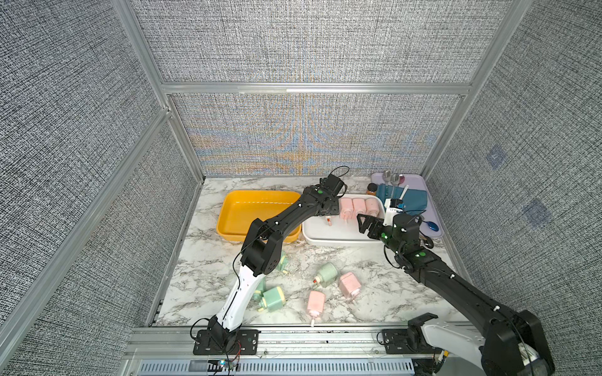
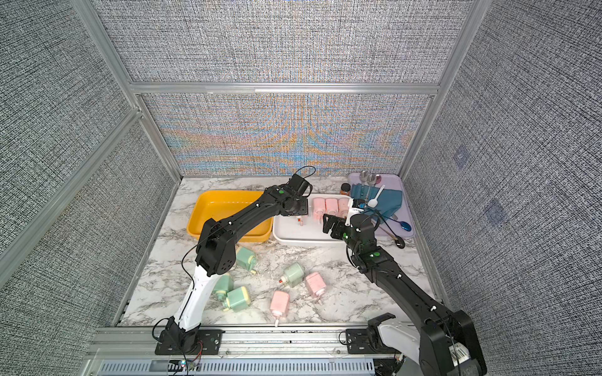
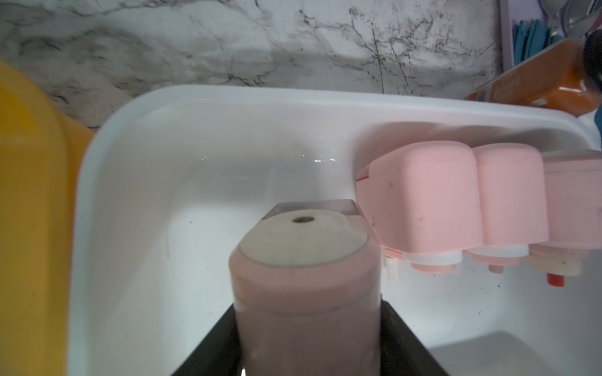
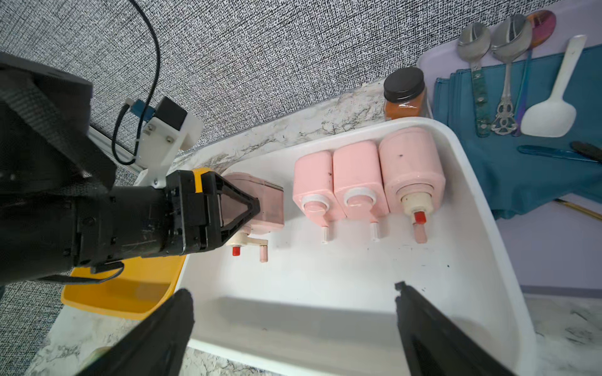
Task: Place the pencil sharpeners by color into the storage box
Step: Place the pencil sharpener in the storage box.
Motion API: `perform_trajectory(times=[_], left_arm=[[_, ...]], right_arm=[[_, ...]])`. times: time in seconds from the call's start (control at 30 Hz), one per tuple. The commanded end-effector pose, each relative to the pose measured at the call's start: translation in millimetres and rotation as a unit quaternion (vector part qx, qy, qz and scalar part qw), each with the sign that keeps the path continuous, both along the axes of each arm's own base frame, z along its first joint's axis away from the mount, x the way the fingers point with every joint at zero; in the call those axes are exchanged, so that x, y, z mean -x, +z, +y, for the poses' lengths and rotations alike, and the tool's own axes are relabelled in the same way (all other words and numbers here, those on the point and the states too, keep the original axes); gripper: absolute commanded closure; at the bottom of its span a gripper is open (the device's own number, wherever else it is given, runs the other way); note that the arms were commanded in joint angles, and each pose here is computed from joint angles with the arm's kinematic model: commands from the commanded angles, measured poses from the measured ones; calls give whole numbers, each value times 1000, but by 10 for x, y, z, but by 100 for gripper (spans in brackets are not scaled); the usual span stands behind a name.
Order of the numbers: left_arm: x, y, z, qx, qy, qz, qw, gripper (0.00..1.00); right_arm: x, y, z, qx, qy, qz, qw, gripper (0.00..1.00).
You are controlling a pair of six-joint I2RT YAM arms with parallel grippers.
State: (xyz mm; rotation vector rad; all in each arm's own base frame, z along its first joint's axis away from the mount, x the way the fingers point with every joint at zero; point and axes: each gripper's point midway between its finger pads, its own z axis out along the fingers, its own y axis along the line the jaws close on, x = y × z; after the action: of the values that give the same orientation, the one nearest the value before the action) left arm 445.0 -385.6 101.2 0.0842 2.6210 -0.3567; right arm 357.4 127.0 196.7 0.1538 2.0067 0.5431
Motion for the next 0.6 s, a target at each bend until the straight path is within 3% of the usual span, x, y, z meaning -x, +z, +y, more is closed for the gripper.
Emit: perform_trajectory(times=[0.0,0.57], left_arm=[[-76,5,-83,23,0,-4,1000,100],[-238,-139,-184,40,-8,-2,999,93]], right_arm=[[9,-15,107,14,35,6,999,1],[-6,-100,173,24,50,22,998,1]])
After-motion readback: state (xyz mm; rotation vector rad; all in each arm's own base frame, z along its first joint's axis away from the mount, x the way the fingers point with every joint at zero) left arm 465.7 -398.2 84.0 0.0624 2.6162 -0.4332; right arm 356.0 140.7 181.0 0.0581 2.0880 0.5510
